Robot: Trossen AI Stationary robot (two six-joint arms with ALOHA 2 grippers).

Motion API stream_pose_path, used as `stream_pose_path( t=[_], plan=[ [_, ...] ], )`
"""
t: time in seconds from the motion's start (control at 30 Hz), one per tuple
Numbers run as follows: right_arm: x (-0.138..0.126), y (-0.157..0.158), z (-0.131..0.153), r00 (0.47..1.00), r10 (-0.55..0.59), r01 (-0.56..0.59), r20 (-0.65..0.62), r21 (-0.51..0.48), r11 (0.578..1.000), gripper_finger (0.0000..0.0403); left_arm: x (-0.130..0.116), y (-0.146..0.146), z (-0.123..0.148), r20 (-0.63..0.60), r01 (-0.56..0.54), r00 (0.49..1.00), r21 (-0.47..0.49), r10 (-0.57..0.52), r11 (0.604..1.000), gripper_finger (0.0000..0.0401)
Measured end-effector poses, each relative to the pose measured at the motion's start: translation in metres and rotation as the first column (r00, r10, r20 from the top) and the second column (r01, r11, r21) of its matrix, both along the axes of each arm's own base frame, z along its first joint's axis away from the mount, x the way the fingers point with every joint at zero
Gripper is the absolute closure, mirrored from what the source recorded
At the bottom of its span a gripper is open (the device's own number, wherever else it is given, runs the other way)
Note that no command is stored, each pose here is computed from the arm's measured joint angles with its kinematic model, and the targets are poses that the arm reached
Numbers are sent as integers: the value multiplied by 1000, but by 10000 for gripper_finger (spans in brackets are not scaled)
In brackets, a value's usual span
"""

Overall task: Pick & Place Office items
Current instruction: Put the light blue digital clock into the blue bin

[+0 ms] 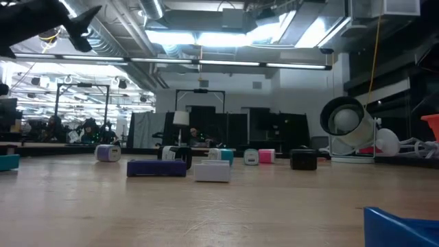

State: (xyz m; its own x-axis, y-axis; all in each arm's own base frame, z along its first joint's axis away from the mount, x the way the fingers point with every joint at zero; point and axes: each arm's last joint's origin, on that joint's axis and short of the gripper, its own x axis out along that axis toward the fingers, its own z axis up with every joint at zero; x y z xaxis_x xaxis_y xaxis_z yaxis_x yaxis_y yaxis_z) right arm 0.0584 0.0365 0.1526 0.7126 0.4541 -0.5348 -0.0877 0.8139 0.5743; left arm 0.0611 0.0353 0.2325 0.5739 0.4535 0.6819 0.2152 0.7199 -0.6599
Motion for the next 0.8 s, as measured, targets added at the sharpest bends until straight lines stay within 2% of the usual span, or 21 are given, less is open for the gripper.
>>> stream_pose_path(
  t=[0.1, 0.2, 0.27, 0.33, 0.37, 0.4, 0.43, 0.47, 0.5, 0.53, 0.57, 0.6, 0.63, 0.67, 0.8],
  plan=[
    [3, -3, 2, 995, -88, 90, 49, -36, 995, 101, 5, 2, -6, -64, 21, 998, -60, -25, 998, 191],
    [5, -6, 6, 976, -203, 204, 72, -1, 979, 101, 11, 4, -14, -128, 64, 989, -122, -80, 990, 191],
    [8, -9, 11, 942, -307, 312, 136, -20, 950, 101, 13, 4, -17, -153, 70, 984, -149, -93, 986, 191],
    [10, -14, 19, 867, -442, 462, 231, -34, 886, 101, 13, 4, -17, -150, 59, 985, -152, -82, 987, 191],
    [11, -17, 23, 795, -533, 559, 288, -8, 829, 101, 13, 5, -16, -150, 46, 986, -151, -69, 988, 191],
    [14, -19, 27, 691, -640, 662, 336, 62, 747, 100, 13, 5, -17, -155, 27, 987, -148, -50, 989, 191],
    [15, -22, 33, 549, -751, 757, 366, 163, 633, 100, 13, 5, -17, -161, 8, 986, -143, -32, 990, 191],
    [15, -25, 38, 384, -845, 828, 372, 267, 494, 101, 12, 6, -17, -167, -6, 986, -137, -17, 991, 191],
    [14, -29, 41, 217, -908, 868, 359, 354, 348, 100, 12, 6, -17, -171, -20, 985, -135, -3, 991, 191],
    [12, -31, 43, 76, -940, 881, 333, 419, 219, 101, 12, 6, -17, -173, -32, 985, -137, 8, 990, 191],
    [11, -33, 44, -23, -952, 874, 305, 468, 129, 101, 12, 6, -17, -176, -43, 984, -139, 18, 989, 191],
    [10, -34, 46, -79, -959, 856, 274, 511, 75, 101, 12, 6, -17, -177, -46, 984, -140, 21, 989, 191],
    [10, -34, 46, -92, -964, 839, 248, 540, 60, 101, 12, 6, -17, -178, -46, 984, -140, 21, 989, 191],
    [11, -34, 46, -71, -970, 827, 231, 558, 72, 101, 12, 7, -17, -181, -47, 983, -141, 21, 989, 191],
    [17, -29, 53, 110, -986, 702, 122, 693, 164, 101, 12, 7, -18, -183, -58, 983, -148, 30, 987, 191]
  ],
)
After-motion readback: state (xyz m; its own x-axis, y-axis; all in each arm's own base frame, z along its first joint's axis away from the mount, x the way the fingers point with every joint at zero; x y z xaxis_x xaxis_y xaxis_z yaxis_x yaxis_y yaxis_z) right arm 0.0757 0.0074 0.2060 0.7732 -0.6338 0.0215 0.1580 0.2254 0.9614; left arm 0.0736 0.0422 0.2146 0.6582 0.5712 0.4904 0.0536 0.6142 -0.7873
